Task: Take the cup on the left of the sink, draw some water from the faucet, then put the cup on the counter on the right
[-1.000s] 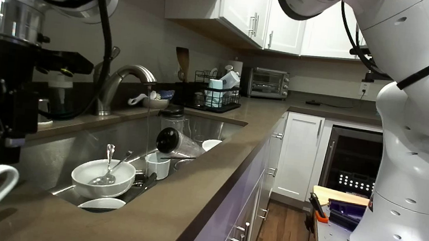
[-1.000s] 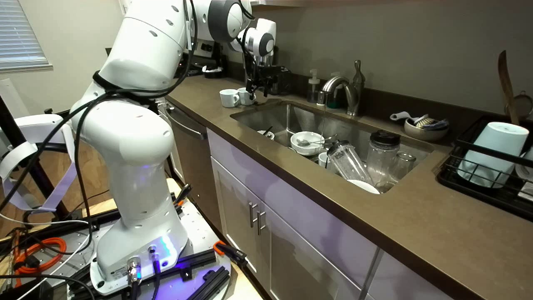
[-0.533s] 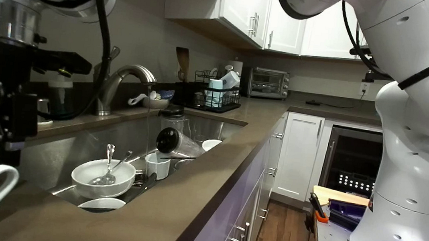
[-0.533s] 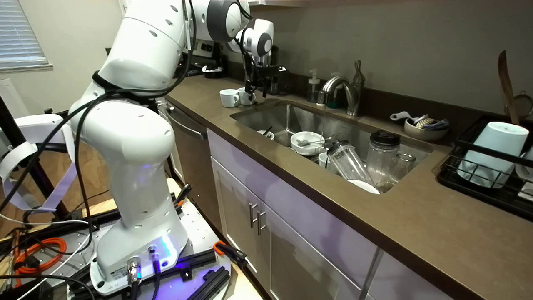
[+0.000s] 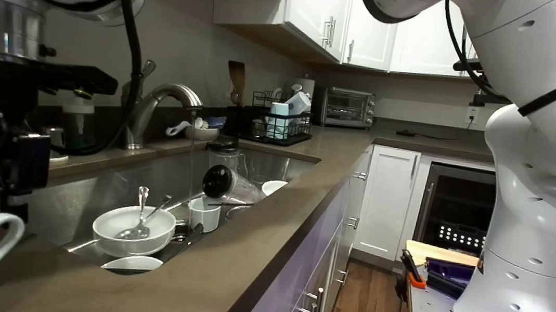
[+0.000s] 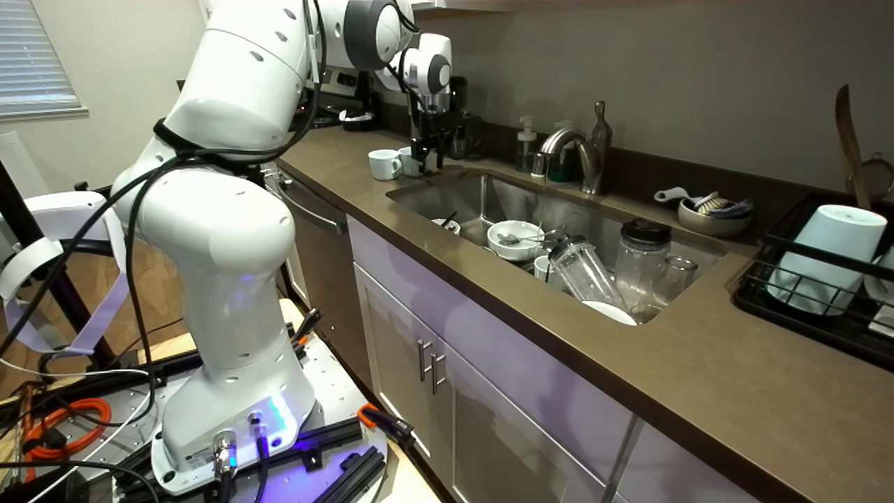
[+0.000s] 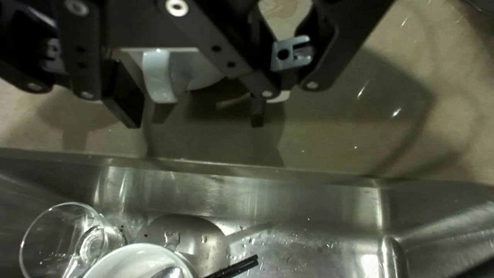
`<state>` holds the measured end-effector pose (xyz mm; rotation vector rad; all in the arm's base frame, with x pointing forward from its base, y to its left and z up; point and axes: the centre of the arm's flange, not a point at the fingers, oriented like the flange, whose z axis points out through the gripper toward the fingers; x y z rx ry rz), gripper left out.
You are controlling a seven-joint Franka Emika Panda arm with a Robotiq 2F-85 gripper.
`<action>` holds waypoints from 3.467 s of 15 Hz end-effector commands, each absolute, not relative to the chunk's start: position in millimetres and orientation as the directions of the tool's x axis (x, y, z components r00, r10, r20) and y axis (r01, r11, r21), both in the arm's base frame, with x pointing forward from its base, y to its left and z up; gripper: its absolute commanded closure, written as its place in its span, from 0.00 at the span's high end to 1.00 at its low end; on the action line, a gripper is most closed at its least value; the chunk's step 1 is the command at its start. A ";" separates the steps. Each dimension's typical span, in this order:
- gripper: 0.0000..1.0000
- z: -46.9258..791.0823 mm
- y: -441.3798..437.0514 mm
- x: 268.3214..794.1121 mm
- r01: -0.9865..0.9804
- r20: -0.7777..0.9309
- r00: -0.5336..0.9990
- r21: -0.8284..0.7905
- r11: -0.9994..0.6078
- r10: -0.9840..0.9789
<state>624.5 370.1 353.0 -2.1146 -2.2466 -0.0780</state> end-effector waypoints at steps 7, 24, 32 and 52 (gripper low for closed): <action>0.36 368.9 375.4 626.4 0.998 0.029 -0.055 0.035 0.054 0.998; 0.30 377.3 388.3 614.2 0.997 0.041 -0.081 0.002 0.081 0.996; 0.06 382.2 381.4 613.7 0.997 0.028 -0.076 -0.002 0.076 0.997; 0.06 431.8 254.1 553.0 0.943 0.062 0.327 0.047 -0.330 0.943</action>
